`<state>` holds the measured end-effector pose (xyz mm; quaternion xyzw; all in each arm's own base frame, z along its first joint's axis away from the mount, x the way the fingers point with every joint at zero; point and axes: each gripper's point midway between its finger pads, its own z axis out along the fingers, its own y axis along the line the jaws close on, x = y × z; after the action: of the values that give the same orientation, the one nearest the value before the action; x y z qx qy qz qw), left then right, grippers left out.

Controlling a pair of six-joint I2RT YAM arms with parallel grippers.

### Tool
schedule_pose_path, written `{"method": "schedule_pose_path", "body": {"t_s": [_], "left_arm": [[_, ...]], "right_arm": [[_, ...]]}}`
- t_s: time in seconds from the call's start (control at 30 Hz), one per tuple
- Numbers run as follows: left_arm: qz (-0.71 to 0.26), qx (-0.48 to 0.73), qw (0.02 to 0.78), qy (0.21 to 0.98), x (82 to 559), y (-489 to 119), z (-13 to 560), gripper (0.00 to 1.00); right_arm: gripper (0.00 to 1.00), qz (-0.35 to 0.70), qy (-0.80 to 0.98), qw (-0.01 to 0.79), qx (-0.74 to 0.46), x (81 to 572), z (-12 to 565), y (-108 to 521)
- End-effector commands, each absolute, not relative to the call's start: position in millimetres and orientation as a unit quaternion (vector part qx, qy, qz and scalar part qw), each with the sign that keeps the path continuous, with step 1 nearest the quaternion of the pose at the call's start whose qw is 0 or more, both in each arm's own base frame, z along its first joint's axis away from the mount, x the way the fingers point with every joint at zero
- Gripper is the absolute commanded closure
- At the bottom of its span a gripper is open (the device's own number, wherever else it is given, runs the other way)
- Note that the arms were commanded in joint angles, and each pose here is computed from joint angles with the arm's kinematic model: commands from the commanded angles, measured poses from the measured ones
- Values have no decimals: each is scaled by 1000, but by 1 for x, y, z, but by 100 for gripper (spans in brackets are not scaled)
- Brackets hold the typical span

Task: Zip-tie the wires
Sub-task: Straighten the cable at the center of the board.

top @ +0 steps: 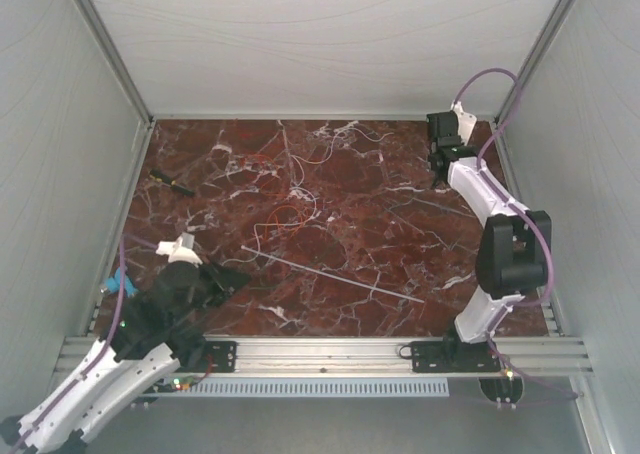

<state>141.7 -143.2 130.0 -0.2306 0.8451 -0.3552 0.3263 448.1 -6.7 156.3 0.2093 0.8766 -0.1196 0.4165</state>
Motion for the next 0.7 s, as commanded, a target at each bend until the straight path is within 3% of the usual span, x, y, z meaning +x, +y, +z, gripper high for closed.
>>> {"method": "schedule_pose_path", "body": {"t_s": [0.0,0.27,0.4,0.67], "left_arm": [[-357,-303,304,829,135,-132,132,100],[-390,-177,223,876,120,-181,122,100],[-328,-181,162,913,107,-175,90,100],[-300,-204,125,923,102,-174,60,100]], "right_arm": [[100,-125,861,436,232,469,157,-15],[100,-108,889,411,172,465,102,38],[100,-95,895,409,153,473,85,53],[100,-101,902,406,104,491,60,68]]}}
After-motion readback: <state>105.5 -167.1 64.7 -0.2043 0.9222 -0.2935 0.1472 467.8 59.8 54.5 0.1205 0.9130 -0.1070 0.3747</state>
